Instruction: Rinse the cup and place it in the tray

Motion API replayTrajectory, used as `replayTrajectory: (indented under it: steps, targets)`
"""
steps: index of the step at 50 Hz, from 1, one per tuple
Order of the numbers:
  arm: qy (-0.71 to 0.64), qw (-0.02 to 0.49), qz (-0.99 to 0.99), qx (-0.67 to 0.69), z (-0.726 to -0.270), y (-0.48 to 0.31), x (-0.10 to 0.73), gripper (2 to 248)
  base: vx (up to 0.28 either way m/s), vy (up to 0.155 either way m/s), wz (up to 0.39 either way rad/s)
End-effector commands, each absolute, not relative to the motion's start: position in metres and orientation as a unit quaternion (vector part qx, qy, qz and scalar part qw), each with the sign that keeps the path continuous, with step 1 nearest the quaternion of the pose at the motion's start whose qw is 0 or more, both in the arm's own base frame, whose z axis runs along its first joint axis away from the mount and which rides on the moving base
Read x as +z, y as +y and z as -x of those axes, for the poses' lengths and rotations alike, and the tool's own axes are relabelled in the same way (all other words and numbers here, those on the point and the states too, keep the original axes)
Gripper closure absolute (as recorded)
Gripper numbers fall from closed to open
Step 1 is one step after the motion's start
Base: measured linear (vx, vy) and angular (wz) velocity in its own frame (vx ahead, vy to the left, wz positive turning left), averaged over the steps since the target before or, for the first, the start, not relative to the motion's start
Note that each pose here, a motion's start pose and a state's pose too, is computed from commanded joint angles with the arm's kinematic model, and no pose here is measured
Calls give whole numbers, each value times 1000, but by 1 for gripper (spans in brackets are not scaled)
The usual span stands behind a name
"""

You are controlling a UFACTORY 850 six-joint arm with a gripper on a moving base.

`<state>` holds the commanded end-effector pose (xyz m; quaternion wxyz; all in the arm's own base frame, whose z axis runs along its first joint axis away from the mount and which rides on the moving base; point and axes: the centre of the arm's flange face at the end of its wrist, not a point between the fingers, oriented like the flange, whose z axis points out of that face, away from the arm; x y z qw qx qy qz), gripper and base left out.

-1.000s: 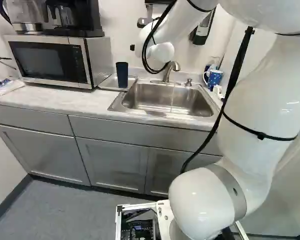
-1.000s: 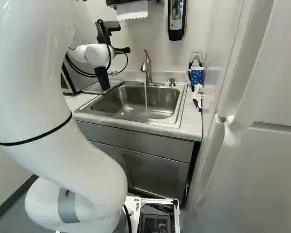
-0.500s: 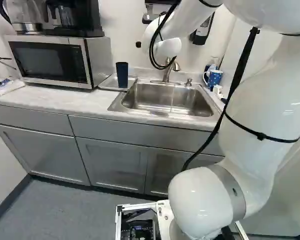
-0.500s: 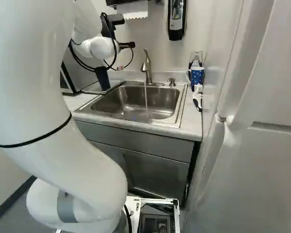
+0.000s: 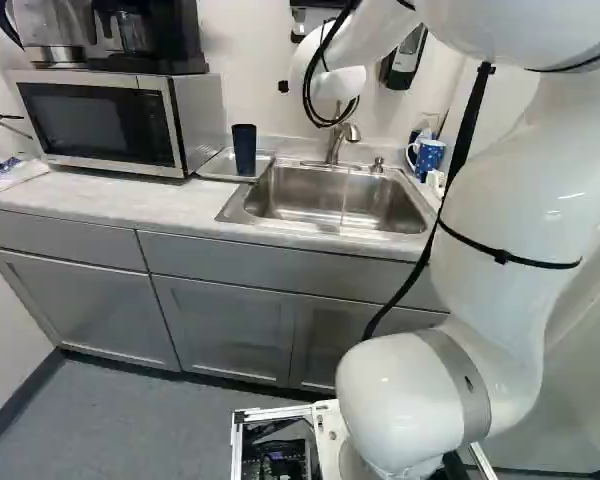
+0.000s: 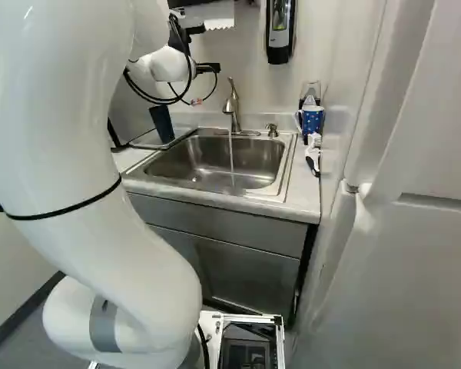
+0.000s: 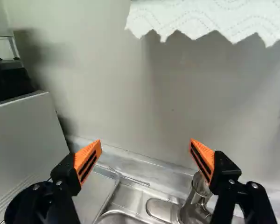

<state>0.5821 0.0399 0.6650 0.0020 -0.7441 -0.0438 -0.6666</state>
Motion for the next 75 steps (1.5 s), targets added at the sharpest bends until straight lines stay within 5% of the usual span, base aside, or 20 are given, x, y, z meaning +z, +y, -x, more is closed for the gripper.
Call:
replayTrajectory:
  steps: [75]
  targets:
    - [-21,-17,794,-608,-615,1,670,3,0,0,0]
